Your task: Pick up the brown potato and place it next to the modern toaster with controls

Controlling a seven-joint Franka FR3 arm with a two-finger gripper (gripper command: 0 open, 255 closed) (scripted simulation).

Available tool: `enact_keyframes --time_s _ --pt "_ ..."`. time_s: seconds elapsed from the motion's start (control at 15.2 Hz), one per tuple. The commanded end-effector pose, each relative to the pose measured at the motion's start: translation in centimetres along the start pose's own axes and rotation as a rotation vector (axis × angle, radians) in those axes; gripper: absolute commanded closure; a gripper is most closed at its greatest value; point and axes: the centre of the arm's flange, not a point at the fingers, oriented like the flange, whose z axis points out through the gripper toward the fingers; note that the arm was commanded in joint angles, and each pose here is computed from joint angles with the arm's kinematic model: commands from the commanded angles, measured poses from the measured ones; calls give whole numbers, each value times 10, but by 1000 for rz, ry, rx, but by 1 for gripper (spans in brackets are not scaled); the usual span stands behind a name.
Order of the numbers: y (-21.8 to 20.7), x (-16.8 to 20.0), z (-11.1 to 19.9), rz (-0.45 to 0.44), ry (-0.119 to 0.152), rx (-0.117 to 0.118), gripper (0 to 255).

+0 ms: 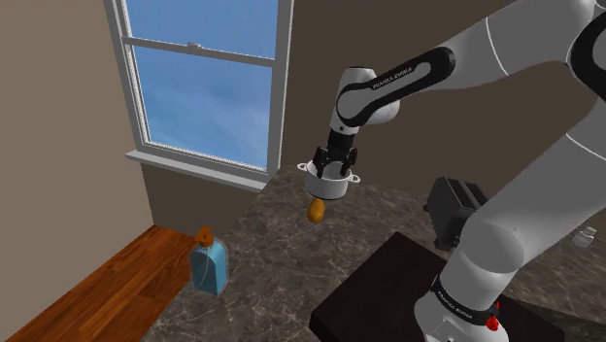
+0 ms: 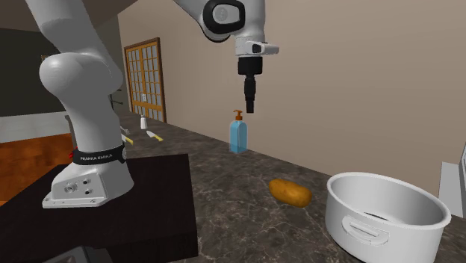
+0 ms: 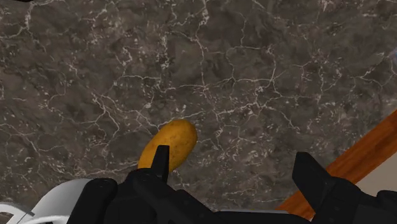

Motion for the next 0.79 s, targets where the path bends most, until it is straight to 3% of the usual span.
enact_keyframes --time_s 0.0,0.73 --pt "7 17 20 43 8 1 0" --pt "48 96 131 274 35 2 0"
